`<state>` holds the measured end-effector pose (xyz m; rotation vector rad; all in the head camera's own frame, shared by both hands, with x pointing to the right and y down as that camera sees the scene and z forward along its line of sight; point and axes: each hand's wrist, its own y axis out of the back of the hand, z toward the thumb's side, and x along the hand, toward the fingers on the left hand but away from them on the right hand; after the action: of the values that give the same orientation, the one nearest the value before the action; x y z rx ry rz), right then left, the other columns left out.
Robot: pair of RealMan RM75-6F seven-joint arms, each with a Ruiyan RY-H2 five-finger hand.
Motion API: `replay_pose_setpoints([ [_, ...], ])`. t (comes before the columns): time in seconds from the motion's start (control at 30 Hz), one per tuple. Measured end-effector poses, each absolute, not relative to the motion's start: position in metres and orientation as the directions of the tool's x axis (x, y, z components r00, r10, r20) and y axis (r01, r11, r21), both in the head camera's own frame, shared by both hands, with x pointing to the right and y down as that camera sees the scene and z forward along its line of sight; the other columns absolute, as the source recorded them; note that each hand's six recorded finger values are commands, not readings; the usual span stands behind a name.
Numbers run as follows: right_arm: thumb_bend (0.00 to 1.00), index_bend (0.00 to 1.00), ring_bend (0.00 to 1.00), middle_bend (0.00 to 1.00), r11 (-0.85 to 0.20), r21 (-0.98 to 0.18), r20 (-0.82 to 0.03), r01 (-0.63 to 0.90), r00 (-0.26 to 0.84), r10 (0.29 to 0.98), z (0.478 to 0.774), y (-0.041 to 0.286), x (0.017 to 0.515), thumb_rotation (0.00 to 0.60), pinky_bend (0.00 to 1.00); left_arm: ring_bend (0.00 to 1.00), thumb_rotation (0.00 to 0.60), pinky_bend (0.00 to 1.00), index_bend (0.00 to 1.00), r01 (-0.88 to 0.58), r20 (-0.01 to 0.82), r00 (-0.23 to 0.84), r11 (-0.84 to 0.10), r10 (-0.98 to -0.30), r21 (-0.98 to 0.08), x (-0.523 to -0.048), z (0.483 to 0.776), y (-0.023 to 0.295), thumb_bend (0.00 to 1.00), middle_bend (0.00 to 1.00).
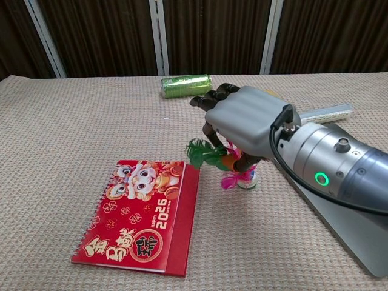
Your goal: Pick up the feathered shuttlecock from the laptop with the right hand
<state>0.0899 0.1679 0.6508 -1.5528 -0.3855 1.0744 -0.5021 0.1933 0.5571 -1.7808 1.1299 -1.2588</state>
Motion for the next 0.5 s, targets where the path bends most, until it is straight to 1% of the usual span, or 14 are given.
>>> replay_pose_setpoints([
  [0.03,0.46,0.22,0.00,0.00,-0.295,-0.904,-0.421,-0.310,0.524,0.741,0.650,0.165,0.090,0.600,0.00,0.00,0.565,0.00,0.00,-0.266,0.368,0.159,-0.399,-0.916,-0.878,-0.501,0.557,0.193,0.08,0.00],
  [0.1,0.46,0.13,0.00,0.00,-0.297,-0.900,-0.427,-0.318,0.518,0.741,0.648,0.160,0.092,0.600,0.00,0.00,0.566,0.00,0.00,-0.264,0.368,0.162,-0.400,-0.916,-0.878,-0.500,0.558,0.194,0.08,0.00],
  [0.2,0.44,0.03,0.00,0.00,-0.297,-0.896,-0.435,-0.330,0.511,0.742,0.643,0.155,0.093,0.600,0.00,0.00,0.565,0.00,0.00,-0.263,0.367,0.166,-0.399,-0.915,-0.878,-0.498,0.558,0.194,0.08,0.00],
  [0.3,0.40,0.00,0.00,0.00,-0.286,-0.897,-0.429,-0.337,0.509,0.746,0.633,0.153,0.094,0.600,0.00,0.00,0.563,0.00,0.00,-0.262,0.370,0.167,-0.403,-0.914,-0.877,-0.497,0.559,0.194,0.08,0.00],
  [0.4,0.36,0.00,0.00,0.00,-0.279,-0.899,-0.423,-0.337,0.505,0.753,0.620,0.153,0.097,0.600,0.00,0.00,0.566,0.00,0.00,-0.260,0.376,0.172,-0.411,-0.910,-0.874,-0.496,0.561,0.194,0.08,0.00],
  [0.5,0.35,0.00,0.00,0.00,-0.272,-0.901,-0.417,-0.338,0.497,0.761,0.604,0.154,0.100,0.600,0.00,0.00,0.562,0.00,0.00,-0.260,0.377,0.178,-0.413,-0.909,-0.873,-0.495,0.560,0.195,0.08,0.00],
])
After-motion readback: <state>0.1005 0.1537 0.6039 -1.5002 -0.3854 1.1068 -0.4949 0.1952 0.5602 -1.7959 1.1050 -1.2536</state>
